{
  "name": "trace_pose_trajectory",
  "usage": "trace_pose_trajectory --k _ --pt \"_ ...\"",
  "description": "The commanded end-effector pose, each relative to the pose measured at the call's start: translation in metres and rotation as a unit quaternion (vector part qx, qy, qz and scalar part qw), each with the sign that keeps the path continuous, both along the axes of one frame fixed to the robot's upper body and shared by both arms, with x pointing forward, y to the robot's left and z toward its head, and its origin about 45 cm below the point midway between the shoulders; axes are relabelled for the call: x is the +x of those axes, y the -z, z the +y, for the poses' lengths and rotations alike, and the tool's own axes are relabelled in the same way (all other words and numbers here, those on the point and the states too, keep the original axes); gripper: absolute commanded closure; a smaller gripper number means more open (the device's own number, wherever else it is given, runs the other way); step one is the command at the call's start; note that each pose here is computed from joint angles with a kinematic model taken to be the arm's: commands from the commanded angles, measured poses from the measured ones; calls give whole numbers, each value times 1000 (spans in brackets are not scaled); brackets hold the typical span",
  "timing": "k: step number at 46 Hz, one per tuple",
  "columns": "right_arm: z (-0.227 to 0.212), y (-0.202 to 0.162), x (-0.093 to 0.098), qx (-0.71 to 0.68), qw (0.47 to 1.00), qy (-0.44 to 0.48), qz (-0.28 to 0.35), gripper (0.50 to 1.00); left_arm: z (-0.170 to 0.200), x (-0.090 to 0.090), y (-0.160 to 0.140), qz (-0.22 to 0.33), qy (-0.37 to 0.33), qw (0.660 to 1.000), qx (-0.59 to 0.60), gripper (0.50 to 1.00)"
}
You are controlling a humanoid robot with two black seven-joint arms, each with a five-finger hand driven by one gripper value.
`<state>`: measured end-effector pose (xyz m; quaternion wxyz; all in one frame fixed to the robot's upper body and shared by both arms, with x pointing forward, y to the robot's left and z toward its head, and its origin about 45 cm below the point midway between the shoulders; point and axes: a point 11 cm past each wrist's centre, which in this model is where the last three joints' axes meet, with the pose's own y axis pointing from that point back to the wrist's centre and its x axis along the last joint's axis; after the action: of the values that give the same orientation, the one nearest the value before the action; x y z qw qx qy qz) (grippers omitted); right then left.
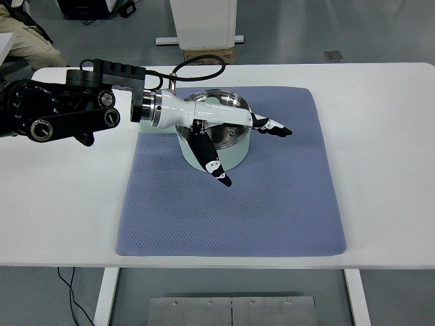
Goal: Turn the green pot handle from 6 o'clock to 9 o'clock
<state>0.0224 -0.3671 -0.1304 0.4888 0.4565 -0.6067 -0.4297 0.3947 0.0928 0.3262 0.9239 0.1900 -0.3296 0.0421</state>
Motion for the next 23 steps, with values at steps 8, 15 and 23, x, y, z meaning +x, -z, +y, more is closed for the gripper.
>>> trace_pose_trajectory --k 8,15,23 --pt "0 0 0 0 1000 0 0 500 10 19 -5 30 -70 995 -61 500" --pt "0 0 0 0 1000 0 0 500 18 33 -13 58 -121 985 -110 500" --pt "0 0 0 0 1000 0 0 500 33 49 -10 97 -182 965 -163 500"
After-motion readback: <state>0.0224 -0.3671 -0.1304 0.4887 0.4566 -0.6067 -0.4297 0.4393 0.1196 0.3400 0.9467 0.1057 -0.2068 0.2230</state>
